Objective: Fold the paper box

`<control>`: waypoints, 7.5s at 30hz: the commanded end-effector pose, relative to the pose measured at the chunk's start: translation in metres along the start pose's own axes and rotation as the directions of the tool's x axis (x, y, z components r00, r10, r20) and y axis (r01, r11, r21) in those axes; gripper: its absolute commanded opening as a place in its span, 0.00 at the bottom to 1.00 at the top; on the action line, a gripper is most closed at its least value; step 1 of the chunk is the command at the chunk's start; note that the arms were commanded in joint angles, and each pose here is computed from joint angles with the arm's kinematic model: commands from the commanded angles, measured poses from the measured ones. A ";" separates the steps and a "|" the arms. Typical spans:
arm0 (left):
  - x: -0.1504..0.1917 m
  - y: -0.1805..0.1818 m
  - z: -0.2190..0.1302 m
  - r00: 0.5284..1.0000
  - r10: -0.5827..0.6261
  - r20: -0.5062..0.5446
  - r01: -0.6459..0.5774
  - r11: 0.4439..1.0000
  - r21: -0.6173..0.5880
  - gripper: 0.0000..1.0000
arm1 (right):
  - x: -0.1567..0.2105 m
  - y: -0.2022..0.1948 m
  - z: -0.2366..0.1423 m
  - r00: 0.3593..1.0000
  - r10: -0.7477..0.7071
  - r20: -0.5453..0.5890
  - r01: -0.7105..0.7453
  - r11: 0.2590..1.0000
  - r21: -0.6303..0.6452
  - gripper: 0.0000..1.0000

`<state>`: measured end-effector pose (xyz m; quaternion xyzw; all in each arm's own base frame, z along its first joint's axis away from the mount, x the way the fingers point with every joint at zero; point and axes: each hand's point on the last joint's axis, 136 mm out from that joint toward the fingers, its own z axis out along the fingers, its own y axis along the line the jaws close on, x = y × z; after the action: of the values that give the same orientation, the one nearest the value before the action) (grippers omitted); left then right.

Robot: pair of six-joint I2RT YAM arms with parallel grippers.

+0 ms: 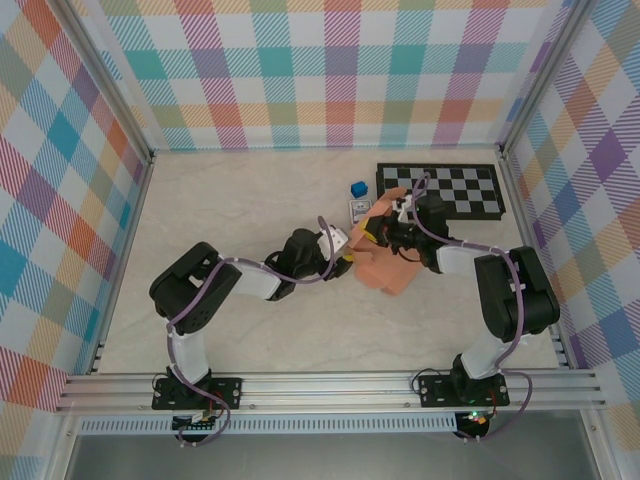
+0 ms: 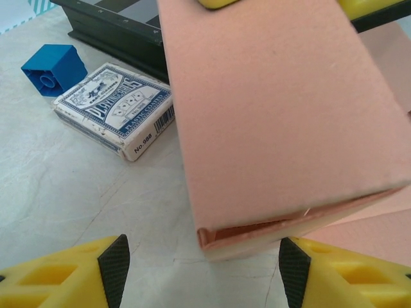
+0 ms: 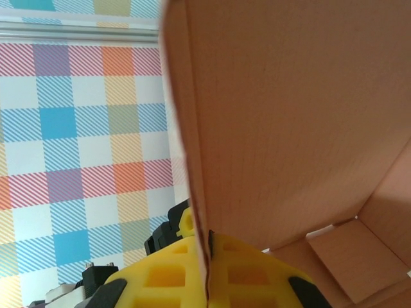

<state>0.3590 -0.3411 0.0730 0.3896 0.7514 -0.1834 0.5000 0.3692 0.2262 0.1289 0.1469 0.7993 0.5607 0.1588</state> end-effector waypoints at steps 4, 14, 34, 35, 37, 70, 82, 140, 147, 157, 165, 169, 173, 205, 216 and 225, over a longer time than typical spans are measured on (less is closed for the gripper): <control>-0.031 0.003 0.009 0.994 -0.045 0.102 0.052 0.997 -0.064 0.65 | 0.015 -0.028 0.002 0.992 0.128 -0.018 -0.127 0.991 0.042 0.00; -0.042 -0.025 0.010 0.983 -0.058 0.174 0.041 0.995 0.096 0.65 | 0.012 -0.024 0.002 0.992 0.125 -0.017 -0.125 0.992 0.022 0.00; -0.059 -0.050 0.004 0.929 -0.197 0.313 0.131 0.966 0.221 0.71 | 0.013 -0.043 -0.012 0.983 0.181 0.000 -0.181 0.983 0.039 0.00; -0.060 -0.049 0.003 0.926 -0.195 0.323 0.128 0.968 0.215 0.71 | 0.013 -0.043 -0.013 0.983 0.183 0.002 -0.183 0.982 0.037 0.00; -0.060 -0.045 0.003 0.930 -0.197 0.309 0.141 0.971 0.196 0.71 | 0.013 -0.043 -0.013 0.982 0.190 0.008 -0.190 0.981 0.036 0.00; -0.046 -0.022 0.024 0.983 -0.099 0.152 0.124 0.978 -0.168 0.35 | 0.011 -0.045 -0.049 0.974 0.196 0.114 -0.213 0.963 0.163 0.38; -0.044 -0.004 0.011 0.997 -0.039 0.069 0.053 0.975 -0.216 0.32 | 0.019 -0.032 -0.102 0.981 -0.036 0.191 -0.021 0.957 0.289 0.60; -0.111 0.042 -0.059 0.805 -0.589 0.066 0.589 0.808 0.019 0.37 | 0.042 0.028 0.055 0.090 -0.994 0.062 0.995 0.091 0.025 0.28; -0.116 0.036 -0.072 0.810 -0.582 0.079 0.577 0.813 0.072 0.52 | 0.040 0.025 0.066 0.111 -0.992 0.067 0.994 0.111 0.001 0.22; -0.108 0.054 -0.147 0.771 -0.607 0.192 0.623 0.782 -0.031 0.83 | 0.051 0.029 0.095 0.081 -0.995 0.050 0.994 0.077 -0.075 0.19; -0.045 0.107 -0.178 0.650 -0.739 0.177 0.759 0.625 -0.182 0.86 | 0.082 0.024 0.115 -0.033 -0.999 -0.022 0.969 -0.026 -0.244 0.19; -0.012 0.118 -0.157 0.610 -0.791 0.042 0.777 0.587 -0.229 0.84 | 0.090 0.023 0.117 -0.059 -0.998 -0.027 0.954 -0.049 -0.296 0.20; -0.010 0.118 -0.147 0.583 -0.812 -0.024 0.793 0.575 -0.199 0.83 | 0.111 0.037 0.126 0.025 -0.999 -0.030 0.951 0.033 -0.307 0.19; 0.050 0.089 -0.166 0.517 -0.826 -0.226 0.827 0.550 -0.116 0.82 | 0.191 -0.018 0.149 -0.036 -0.983 -0.181 0.958 0.017 -0.285 0.19; 0.070 0.084 -0.156 0.531 -0.779 -0.334 0.777 0.605 -0.173 0.72 | 0.198 -0.014 0.148 -0.035 -0.988 -0.151 0.944 0.017 -0.331 0.20; 0.072 0.076 -0.155 0.514 -0.781 -0.355 0.792 0.591 -0.154 0.64 | 0.189 0.000 0.146 -0.032 -0.997 -0.074 0.927 -0.002 -0.375 0.30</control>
<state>0.3212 -0.1617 0.0976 0.0402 0.9151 -0.3290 0.2298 0.2580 0.4216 0.0553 -0.5556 0.6485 0.3603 0.3755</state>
